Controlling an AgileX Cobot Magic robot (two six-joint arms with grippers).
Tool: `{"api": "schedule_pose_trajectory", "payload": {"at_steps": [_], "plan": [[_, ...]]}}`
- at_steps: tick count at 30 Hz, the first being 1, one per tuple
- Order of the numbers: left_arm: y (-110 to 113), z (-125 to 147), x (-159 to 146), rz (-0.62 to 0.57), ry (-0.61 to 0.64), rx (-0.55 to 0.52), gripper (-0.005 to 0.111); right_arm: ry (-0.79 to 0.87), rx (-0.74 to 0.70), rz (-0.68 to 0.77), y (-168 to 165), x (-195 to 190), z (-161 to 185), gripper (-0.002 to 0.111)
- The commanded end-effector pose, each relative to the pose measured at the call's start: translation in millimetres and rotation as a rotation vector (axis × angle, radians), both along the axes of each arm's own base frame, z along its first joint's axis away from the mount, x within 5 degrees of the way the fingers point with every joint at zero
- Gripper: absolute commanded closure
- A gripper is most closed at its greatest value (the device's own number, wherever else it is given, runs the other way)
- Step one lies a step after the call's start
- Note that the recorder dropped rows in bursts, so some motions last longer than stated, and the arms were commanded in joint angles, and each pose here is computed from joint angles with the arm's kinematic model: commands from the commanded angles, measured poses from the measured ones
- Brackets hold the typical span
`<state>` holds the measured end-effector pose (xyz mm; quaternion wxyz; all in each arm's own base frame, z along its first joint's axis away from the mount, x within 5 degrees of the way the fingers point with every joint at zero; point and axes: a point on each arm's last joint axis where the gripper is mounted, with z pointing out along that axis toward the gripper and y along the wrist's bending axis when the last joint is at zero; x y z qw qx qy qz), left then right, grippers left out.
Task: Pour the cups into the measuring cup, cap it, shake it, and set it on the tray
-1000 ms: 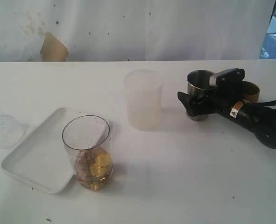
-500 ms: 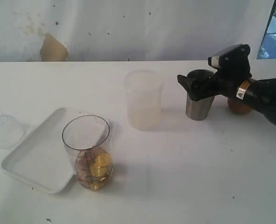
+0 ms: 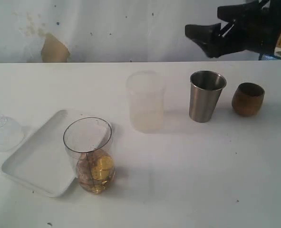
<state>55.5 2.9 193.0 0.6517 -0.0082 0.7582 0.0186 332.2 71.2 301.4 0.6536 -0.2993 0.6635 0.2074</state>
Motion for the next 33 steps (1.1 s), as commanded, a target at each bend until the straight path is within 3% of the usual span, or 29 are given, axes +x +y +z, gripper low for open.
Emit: {"api": "schedule_pose_trajectory", "payload": {"at_steps": [1, 2, 4, 9, 19, 33], "plan": [[-0.6, -1.1, -0.1, -0.01, -0.003, -0.005, 0.107, 0.039, 0.087, -0.06, -5.6, -32.1, 46.0, 0.07], [-0.6, -1.1, -0.1, -0.01, -0.003, -0.005, 0.107, 0.032, 0.093, -0.039, -4.7, -47.6, 60.6, 0.089], [-0.6, -1.1, -0.1, -0.01, -0.003, -0.005, 0.107, 0.0, 0.086, -0.011, -3.8, -75.1, 83.3, 0.108], [-0.6, -1.1, -0.1, -0.01, -0.003, -0.005, 0.107, 0.045, 0.047, -0.01, -6.3, -139.8, 110.3, 0.108], [-0.6, -1.1, -0.1, -0.01, -0.003, -0.005, 0.107, -0.148, 0.086, -0.086, -16.5, -251.4, 86.0, 0.108], [-0.6, -1.1, -0.1, -0.01, -0.003, -0.005, 0.107, -0.456, 0.177, -0.08, -22.0, -351.9, 76.2, 0.108]]}}
